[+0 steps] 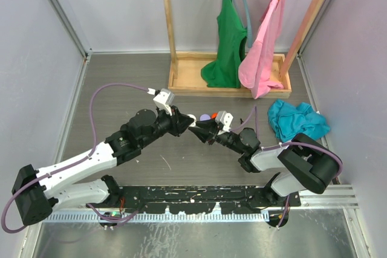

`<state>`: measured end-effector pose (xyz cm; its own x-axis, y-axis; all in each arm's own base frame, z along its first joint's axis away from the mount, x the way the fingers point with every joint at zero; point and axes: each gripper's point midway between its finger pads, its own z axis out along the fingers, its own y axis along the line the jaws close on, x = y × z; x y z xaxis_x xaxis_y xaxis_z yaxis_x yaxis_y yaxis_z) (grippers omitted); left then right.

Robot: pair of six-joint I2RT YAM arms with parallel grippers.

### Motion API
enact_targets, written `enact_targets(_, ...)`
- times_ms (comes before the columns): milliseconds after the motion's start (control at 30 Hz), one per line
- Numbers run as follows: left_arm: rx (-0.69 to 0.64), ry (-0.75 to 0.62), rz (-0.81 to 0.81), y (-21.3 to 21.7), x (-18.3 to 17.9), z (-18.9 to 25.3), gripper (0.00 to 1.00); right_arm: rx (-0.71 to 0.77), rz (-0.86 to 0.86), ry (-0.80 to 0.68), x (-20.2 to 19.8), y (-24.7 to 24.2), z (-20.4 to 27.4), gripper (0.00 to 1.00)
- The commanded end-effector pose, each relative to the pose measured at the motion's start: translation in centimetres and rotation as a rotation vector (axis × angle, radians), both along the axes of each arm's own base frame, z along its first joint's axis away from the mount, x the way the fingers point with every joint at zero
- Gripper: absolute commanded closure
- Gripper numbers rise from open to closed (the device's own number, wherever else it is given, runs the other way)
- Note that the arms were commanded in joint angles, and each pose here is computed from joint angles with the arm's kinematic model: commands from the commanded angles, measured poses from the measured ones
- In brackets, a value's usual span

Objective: Insert the wireless bluetooth earbuds into the charging case
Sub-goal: Place the earbud in the charging case.

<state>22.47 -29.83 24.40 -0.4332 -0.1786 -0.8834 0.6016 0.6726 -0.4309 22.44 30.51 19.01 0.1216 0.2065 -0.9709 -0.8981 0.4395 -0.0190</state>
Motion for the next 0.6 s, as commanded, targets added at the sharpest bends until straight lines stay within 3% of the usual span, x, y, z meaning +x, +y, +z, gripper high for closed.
enact_targets(0, -0.033, -0.085, 0.039, -0.2, 0.9, 2.1, 0.91, 0.105, -0.002, -0.087, -0.1, 0.1, 3.9, 0.99)
enact_targets(567, 0.050, -0.113, 0.067, -0.5, 1.2, 0.7, 0.90, 0.121, 0.000, -0.100, -0.3, -0.1, 4.7, 0.99)
